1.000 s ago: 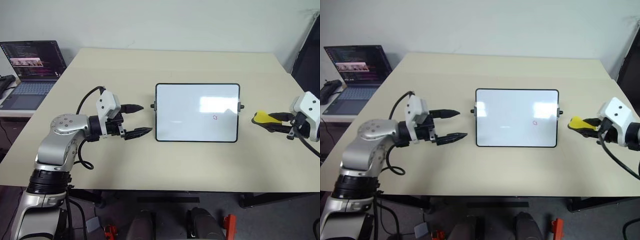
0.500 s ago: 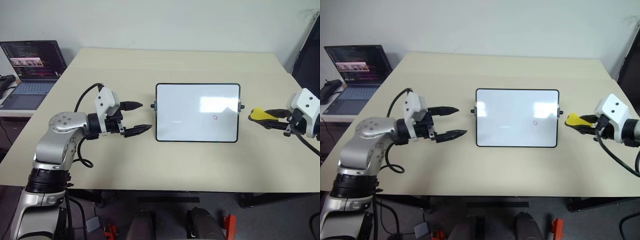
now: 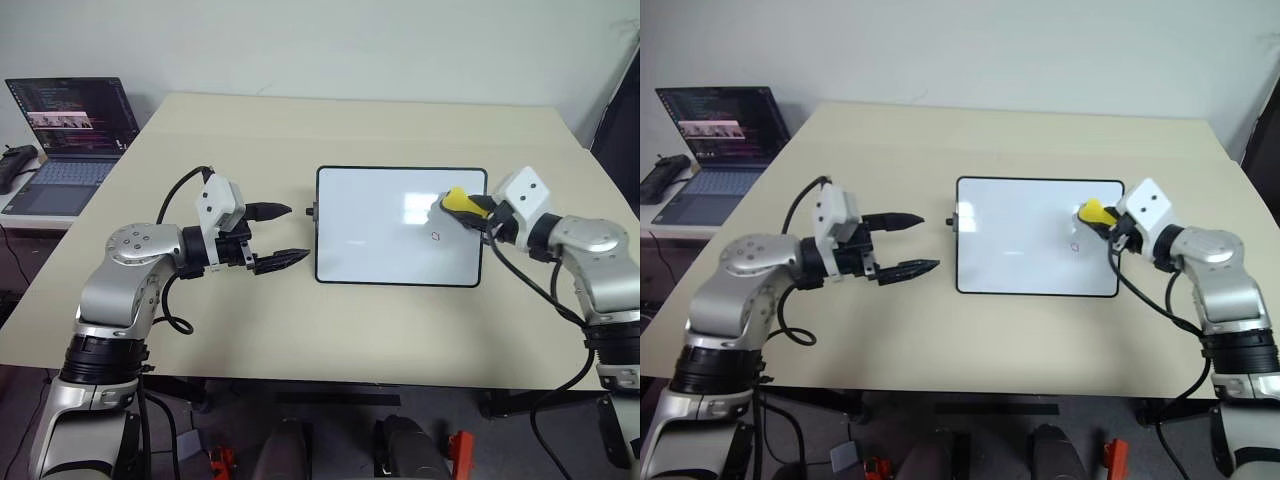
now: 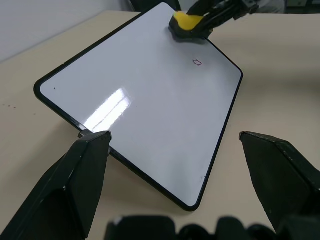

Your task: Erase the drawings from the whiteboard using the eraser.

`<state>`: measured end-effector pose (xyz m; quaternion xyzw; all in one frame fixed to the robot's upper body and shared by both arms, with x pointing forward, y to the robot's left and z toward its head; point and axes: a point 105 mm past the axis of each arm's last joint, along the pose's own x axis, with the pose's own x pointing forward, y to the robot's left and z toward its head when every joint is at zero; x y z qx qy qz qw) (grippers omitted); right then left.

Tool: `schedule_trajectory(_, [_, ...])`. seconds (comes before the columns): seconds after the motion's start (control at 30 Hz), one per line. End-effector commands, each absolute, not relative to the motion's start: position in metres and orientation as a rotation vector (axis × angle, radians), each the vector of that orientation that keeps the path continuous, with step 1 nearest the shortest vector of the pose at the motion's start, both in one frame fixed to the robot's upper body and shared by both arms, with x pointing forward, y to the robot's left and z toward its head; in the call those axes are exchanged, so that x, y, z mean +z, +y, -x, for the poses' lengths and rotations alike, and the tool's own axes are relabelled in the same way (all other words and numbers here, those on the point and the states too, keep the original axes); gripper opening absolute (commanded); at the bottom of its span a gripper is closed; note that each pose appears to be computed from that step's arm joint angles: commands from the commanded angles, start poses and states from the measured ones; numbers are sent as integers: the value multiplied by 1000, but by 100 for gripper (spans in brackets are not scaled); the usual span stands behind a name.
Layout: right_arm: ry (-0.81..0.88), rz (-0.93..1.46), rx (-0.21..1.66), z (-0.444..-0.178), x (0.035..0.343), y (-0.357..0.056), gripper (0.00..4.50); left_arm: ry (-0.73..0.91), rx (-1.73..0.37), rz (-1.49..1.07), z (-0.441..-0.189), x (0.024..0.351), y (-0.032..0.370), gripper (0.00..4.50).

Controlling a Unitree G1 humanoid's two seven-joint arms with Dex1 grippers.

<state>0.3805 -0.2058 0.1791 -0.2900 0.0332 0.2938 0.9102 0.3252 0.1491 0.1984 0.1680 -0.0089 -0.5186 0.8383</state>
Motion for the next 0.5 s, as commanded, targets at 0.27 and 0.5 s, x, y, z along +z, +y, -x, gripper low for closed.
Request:
schedule_trajectory(0.27, [192, 648, 748, -371, 118, -171, 101, -64, -1119, -380, -320, 208, 144, 450])
schedule_trajectory(0.5, [269, 649, 815, -358, 90, -164, 100, -62, -1113, -379, -320, 207, 145, 450])
